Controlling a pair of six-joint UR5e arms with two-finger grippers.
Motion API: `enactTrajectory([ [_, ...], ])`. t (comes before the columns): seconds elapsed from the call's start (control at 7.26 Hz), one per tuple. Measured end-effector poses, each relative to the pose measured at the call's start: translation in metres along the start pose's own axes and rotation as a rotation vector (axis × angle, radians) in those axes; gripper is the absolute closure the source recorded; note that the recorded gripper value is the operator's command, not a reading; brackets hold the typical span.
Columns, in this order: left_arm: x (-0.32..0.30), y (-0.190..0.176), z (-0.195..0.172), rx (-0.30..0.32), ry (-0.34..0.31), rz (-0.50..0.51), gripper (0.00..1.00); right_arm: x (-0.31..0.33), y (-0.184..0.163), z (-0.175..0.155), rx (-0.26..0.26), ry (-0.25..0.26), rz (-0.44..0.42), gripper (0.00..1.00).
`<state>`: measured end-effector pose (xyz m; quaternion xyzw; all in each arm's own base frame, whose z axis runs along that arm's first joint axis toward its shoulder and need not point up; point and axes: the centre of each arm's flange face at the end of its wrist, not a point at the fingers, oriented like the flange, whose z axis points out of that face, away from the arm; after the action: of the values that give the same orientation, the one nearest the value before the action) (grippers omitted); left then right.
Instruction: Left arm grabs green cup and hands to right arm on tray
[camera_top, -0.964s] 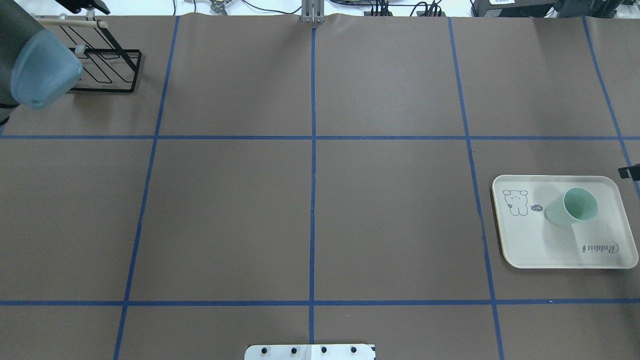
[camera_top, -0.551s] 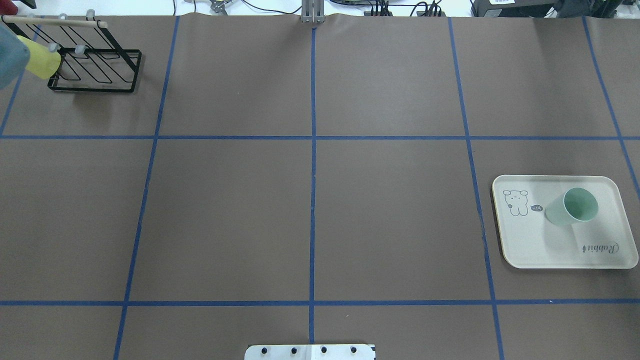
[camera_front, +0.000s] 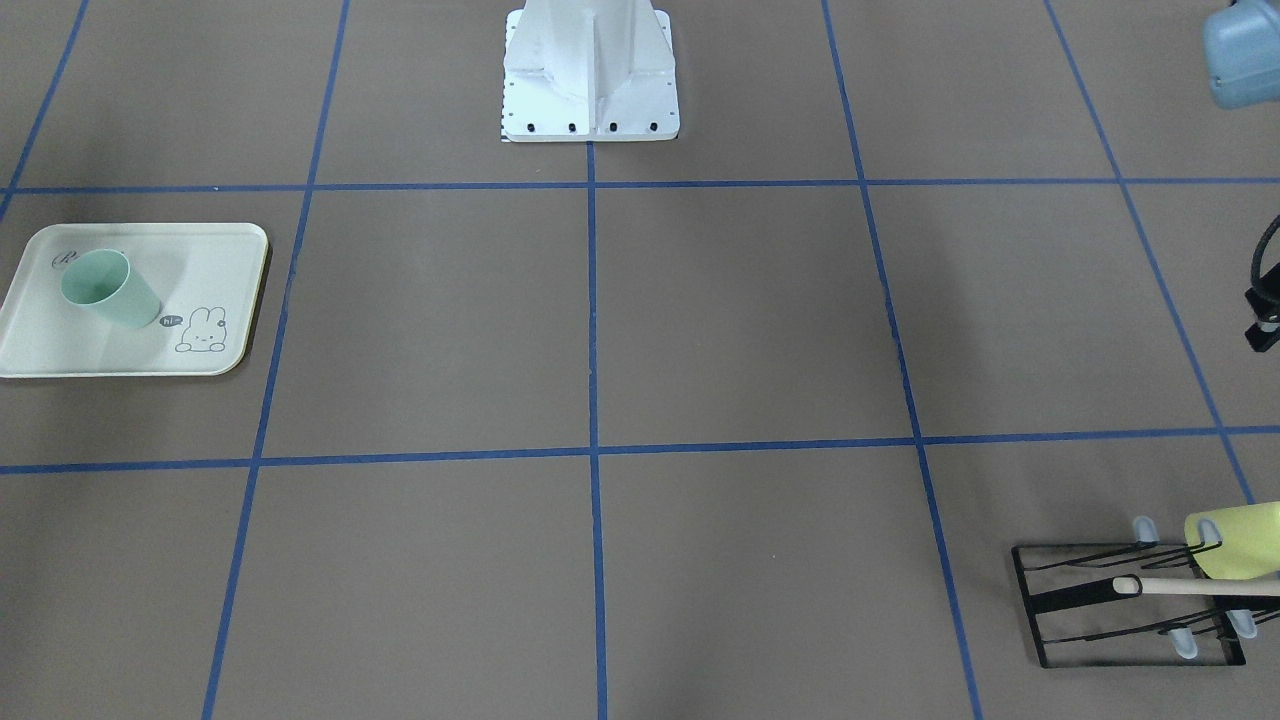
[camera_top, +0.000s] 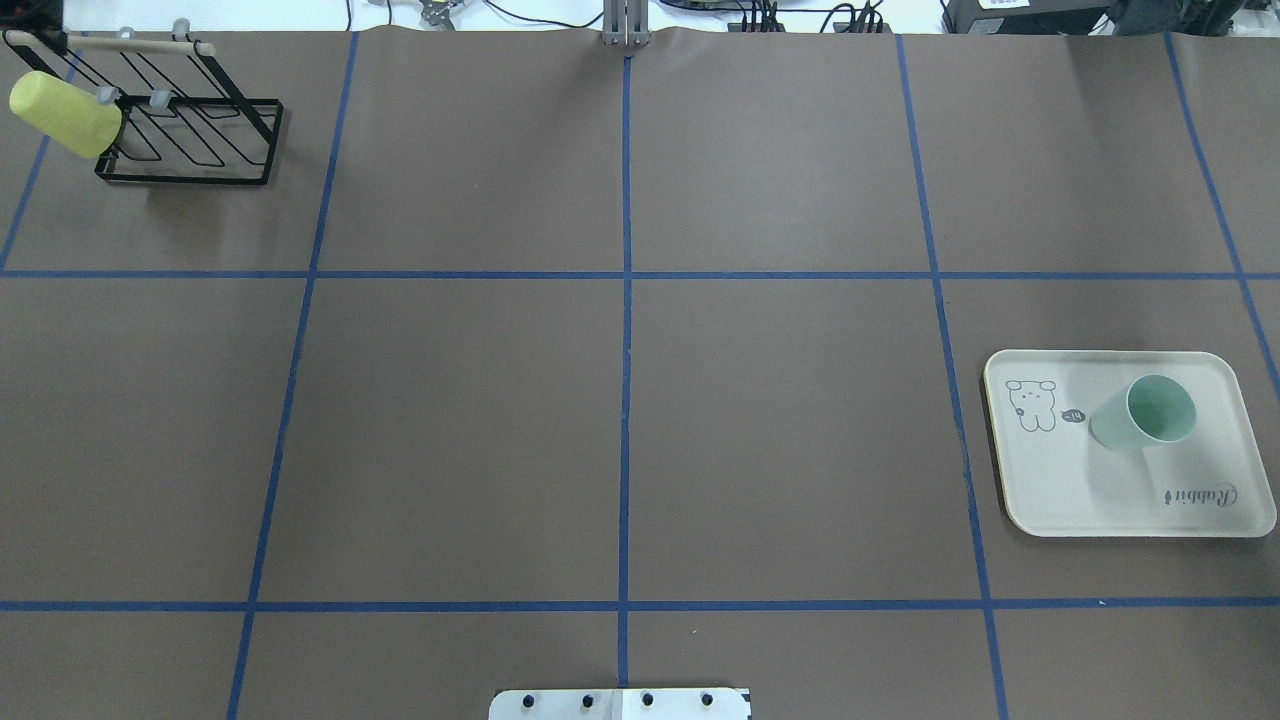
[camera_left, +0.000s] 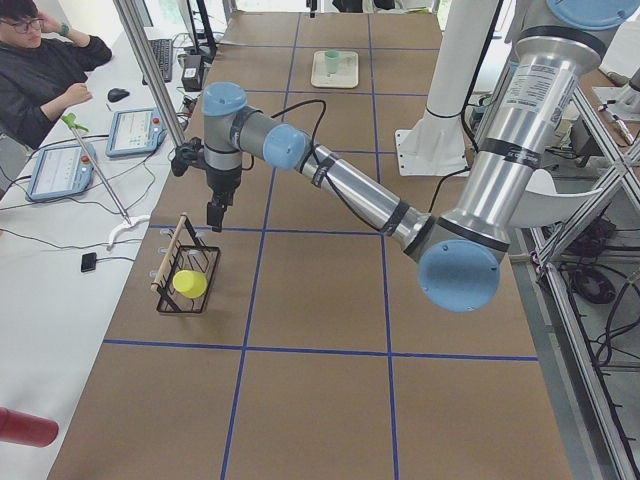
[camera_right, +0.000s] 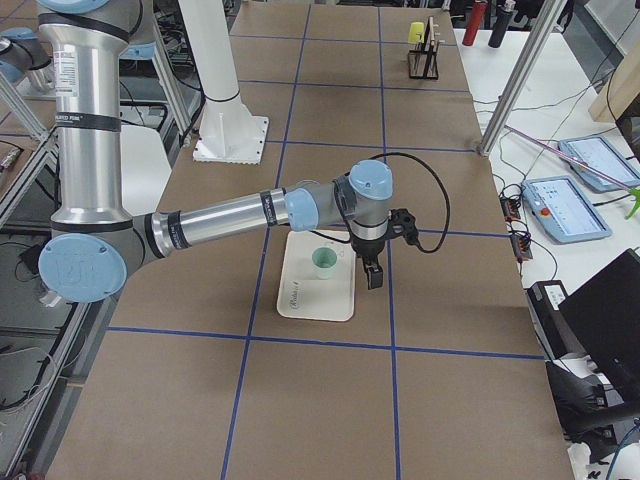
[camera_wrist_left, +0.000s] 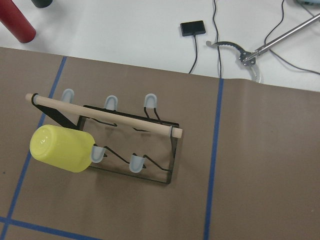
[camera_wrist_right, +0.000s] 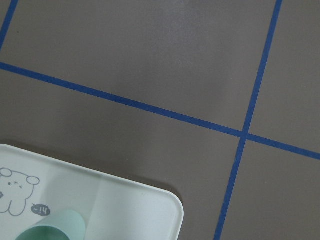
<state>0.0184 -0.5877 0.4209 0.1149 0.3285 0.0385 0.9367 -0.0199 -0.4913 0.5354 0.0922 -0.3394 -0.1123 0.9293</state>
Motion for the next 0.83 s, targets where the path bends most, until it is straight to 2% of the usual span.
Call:
enactTrajectory([
  [0.14,-0.041,0.031,0.012,-0.037,0.007,0.011,0.0,0.002,-0.001,0.003,0.013,0.0,-0.008,0.0],
  [0.41,-0.099,0.1,0.049,-0.124,0.009,-0.05,0.0,0.017,0.003,0.012,0.015,0.009,0.004,0.0],
  [0.69,-0.123,0.136,0.073,-0.173,0.01,-0.091,0.0,0.039,0.017,0.022,-0.008,0.005,0.051,0.0],
  [0.83,-0.128,0.147,0.079,-0.188,0.012,-0.103,0.0,0.043,0.026,0.026,-0.021,-0.018,0.07,0.0],
])
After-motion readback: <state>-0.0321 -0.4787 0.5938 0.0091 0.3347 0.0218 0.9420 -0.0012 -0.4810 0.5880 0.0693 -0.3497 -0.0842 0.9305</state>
